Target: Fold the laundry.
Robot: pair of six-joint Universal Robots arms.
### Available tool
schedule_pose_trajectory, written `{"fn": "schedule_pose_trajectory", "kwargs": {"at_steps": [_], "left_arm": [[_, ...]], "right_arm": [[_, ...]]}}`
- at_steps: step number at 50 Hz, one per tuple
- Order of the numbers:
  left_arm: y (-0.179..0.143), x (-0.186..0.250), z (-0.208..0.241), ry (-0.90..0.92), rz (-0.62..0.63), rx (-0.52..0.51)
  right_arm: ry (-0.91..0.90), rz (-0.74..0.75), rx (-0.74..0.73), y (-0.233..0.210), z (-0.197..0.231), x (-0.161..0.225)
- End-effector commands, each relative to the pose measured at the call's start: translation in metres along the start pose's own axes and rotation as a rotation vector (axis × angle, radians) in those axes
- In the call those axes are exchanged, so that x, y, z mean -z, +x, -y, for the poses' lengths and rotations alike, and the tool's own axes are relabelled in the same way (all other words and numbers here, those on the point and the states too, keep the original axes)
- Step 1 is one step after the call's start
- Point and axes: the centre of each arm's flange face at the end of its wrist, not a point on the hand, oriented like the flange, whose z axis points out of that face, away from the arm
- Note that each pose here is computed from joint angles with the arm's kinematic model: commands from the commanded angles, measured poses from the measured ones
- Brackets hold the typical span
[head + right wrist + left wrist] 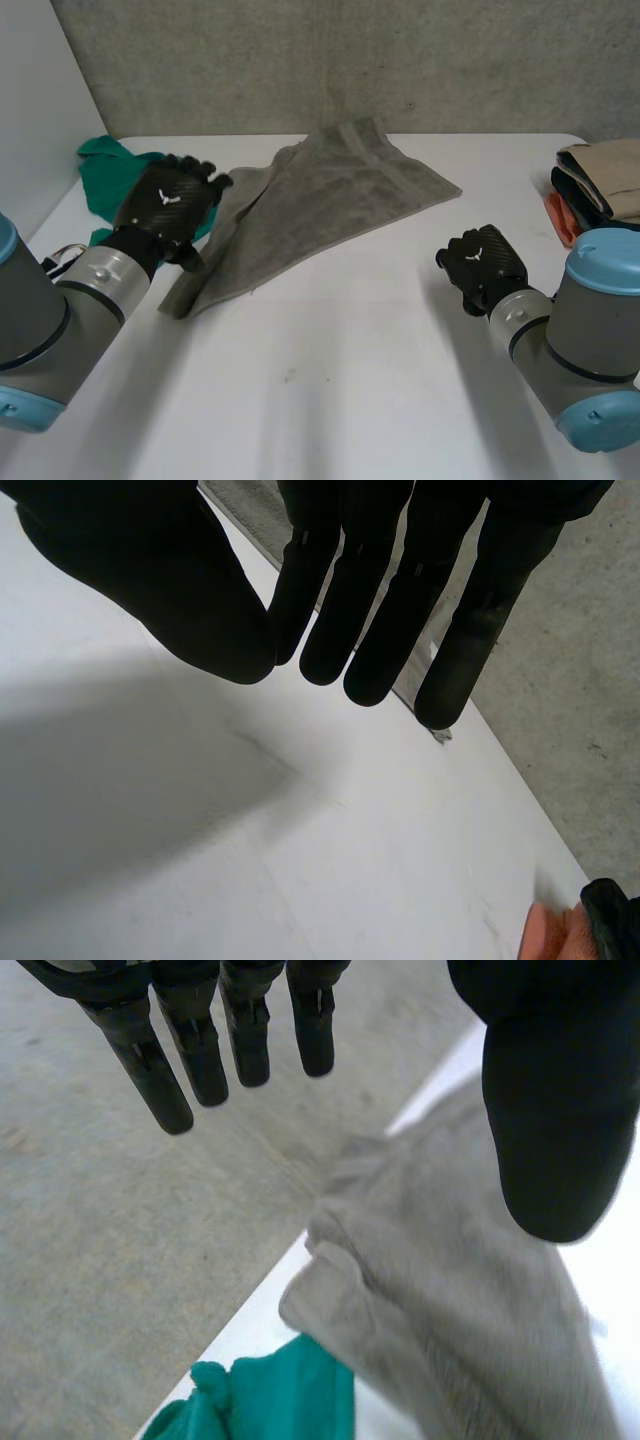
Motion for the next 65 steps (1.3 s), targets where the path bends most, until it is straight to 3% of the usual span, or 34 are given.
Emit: {"fn": "schedule_pose_trajectory", "kwargs": {"at_steps": [1,12,19,34,50,65], "left_arm": [[0.005,0.008,-0.034,-0.107,-0.055,-0.24],[0.021,0.024,-0.05,-0.172,-0.099,-0.228],[0.026,0.018,-0.072,-0.251,-0.102,-0.16],[0.023,-0.011,-0.101,-0.31,-0.056,-0.156],[0.013,-0.045,-0.107,-0.234,0.022,-0.195],[0.015,-0.046,-0.105,-0.235,0.018,-0.194]], "right_arm": [[-0.008,-0.026,-0.008,0.006,-0.002,-0.003],[0.016,-0.046,-0.118,0.013,0.007,-0.001],[0.024,-0.048,-0.178,0.015,0.009,0.0],[0.023,-0.049,-0.175,0.015,0.009,0.002],[0.017,-0.047,-0.17,0.014,0.008,0.002],[0.036,-0.072,-0.181,0.021,0.012,-0.001]]}}
